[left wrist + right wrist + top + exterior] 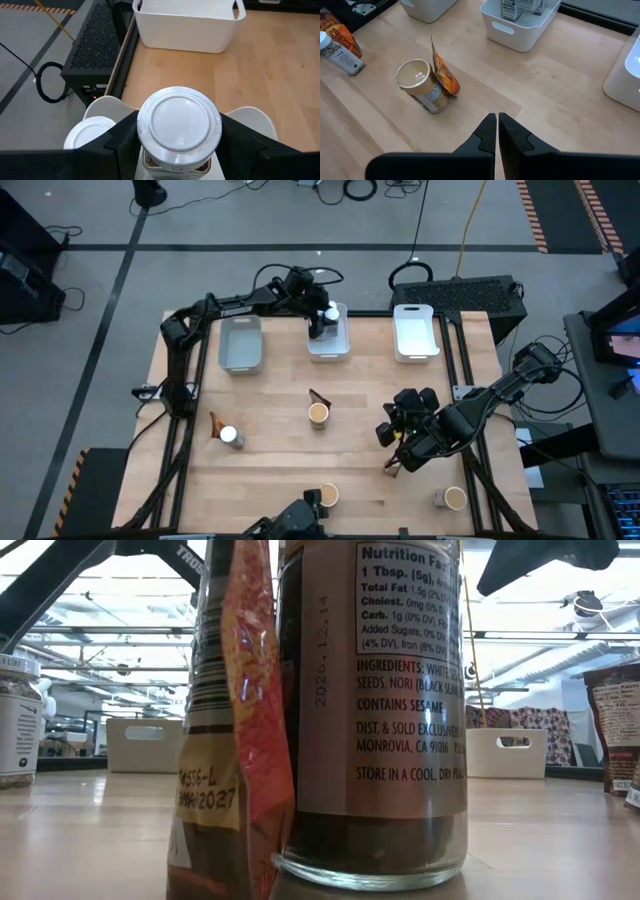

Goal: Sort spices by type
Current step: Put the white seasoning bottle into the left white bin

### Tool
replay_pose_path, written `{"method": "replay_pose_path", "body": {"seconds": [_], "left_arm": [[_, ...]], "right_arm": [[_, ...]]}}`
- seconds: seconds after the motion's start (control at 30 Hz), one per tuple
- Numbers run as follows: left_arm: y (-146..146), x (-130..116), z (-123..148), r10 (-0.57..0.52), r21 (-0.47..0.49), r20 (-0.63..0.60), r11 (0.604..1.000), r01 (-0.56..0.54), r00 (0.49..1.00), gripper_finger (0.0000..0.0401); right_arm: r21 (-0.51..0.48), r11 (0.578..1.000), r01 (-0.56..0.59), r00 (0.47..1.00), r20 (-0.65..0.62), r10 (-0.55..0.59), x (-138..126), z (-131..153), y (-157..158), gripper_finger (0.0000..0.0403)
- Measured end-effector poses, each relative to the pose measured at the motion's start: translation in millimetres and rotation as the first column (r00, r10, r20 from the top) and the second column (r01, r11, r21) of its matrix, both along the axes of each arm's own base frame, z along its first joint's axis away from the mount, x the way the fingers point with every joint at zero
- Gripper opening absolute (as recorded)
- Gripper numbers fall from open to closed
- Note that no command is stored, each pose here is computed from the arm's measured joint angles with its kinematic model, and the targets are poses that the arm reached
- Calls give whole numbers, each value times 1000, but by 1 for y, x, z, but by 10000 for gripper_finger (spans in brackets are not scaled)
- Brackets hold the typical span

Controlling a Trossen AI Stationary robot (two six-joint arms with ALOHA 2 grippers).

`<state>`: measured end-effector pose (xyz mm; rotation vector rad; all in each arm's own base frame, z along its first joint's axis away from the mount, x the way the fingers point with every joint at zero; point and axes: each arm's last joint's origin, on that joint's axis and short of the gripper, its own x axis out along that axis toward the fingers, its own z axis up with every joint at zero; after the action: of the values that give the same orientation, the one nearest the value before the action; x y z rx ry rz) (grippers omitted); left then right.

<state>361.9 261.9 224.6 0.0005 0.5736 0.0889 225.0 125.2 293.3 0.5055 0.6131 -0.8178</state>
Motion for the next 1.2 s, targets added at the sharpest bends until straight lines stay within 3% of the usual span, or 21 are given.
{"method": "replay_pose_path", "body": {"seconds": [0.23,1.2], "left_arm": [[2,-1,1,7,70,-14,998,-6,1000,210],[3,-3,-2,24,82,-53,996,-20,998,210]], "right_arm": [[11,1000,-1,1000,14,0,1,0,1,0],[35,999,-5,999,54,3,5,2,3,0]]}}
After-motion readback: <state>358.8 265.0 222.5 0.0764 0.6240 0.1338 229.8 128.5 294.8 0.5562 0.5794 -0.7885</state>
